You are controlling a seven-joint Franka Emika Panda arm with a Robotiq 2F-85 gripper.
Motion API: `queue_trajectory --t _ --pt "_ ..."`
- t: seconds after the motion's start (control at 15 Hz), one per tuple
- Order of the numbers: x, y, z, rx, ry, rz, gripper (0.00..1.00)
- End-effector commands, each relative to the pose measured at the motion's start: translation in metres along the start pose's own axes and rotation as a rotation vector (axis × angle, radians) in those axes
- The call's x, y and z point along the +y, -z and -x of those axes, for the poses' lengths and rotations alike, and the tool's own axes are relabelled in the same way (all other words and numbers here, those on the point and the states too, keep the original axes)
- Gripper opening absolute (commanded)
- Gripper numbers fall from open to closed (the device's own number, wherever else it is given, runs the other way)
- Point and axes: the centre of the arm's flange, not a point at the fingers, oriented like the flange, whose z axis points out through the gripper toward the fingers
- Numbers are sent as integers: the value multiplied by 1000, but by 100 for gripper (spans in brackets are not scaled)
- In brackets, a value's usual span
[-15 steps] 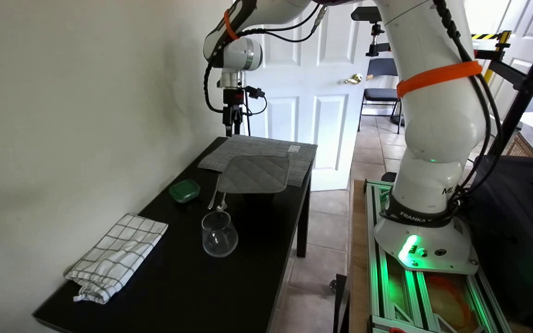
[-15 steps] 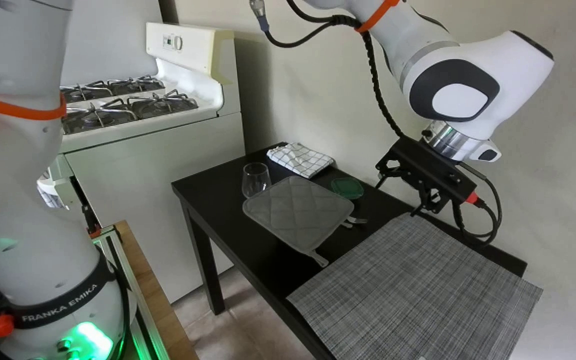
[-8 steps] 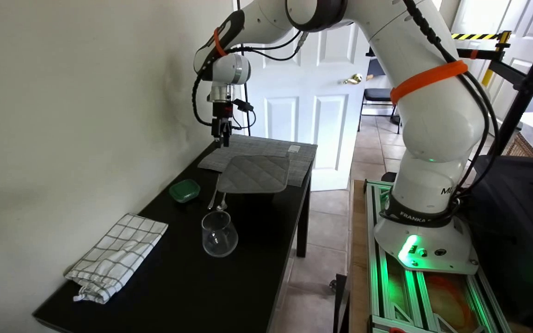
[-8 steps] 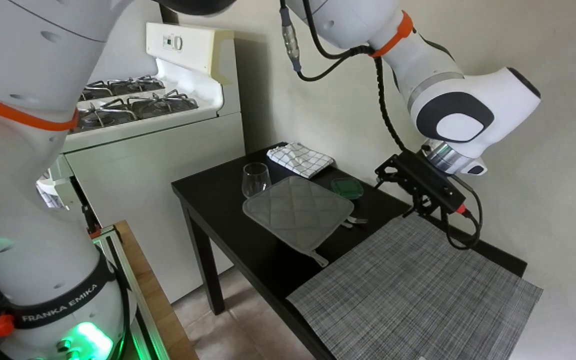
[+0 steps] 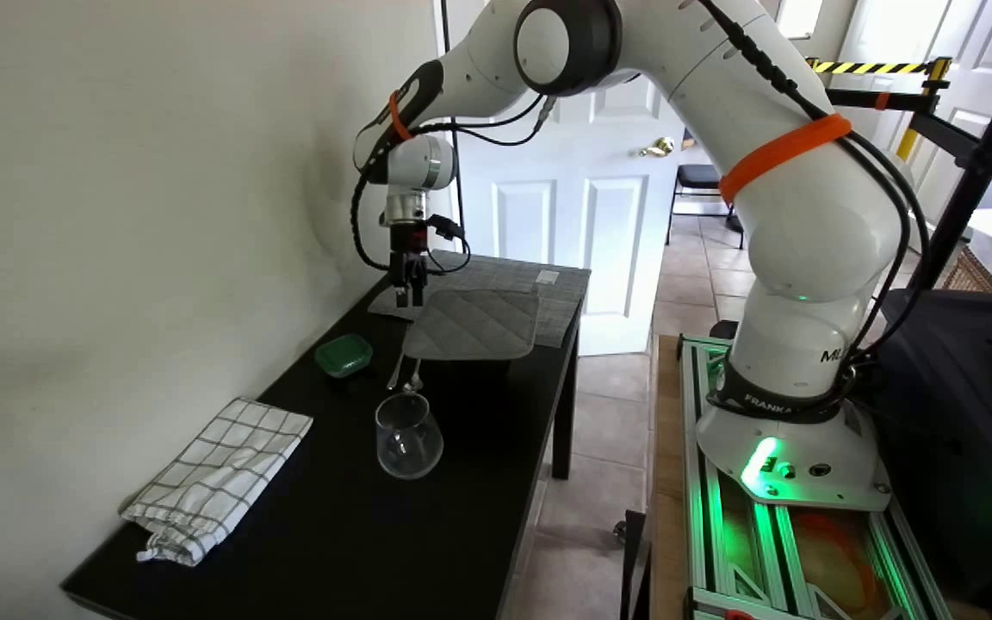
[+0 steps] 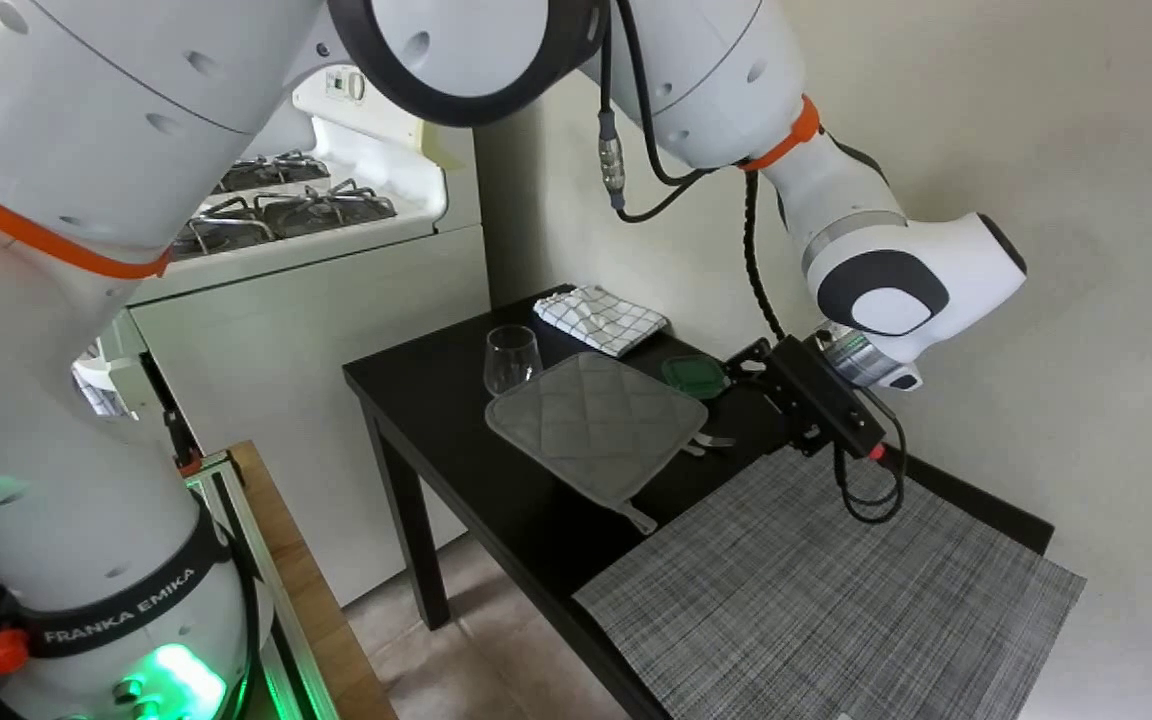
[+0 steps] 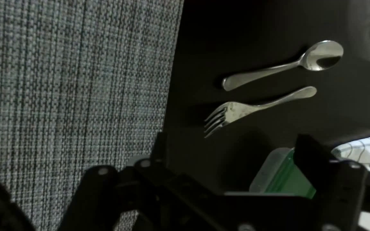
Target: Put the grey potholder on the black mug and then put the silver fork on the grey potholder
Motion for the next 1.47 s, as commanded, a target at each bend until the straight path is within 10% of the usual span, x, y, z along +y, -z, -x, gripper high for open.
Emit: queue_trajectory --t 0.0,0.27,0.53,0.8,0.87,1.4 --pt "10 -13 -12 14 -29 -40 100" --pt "11 -17 -16 26 -41 -58 71" --pt "8 -20 -19 21 -55 -71 95" --pt "5 -27 -20 13 -76 -62 94" --pt "4 -28 -19 15 -89 -62 71" --pt "11 -33 -16 -21 -177 -32 16"
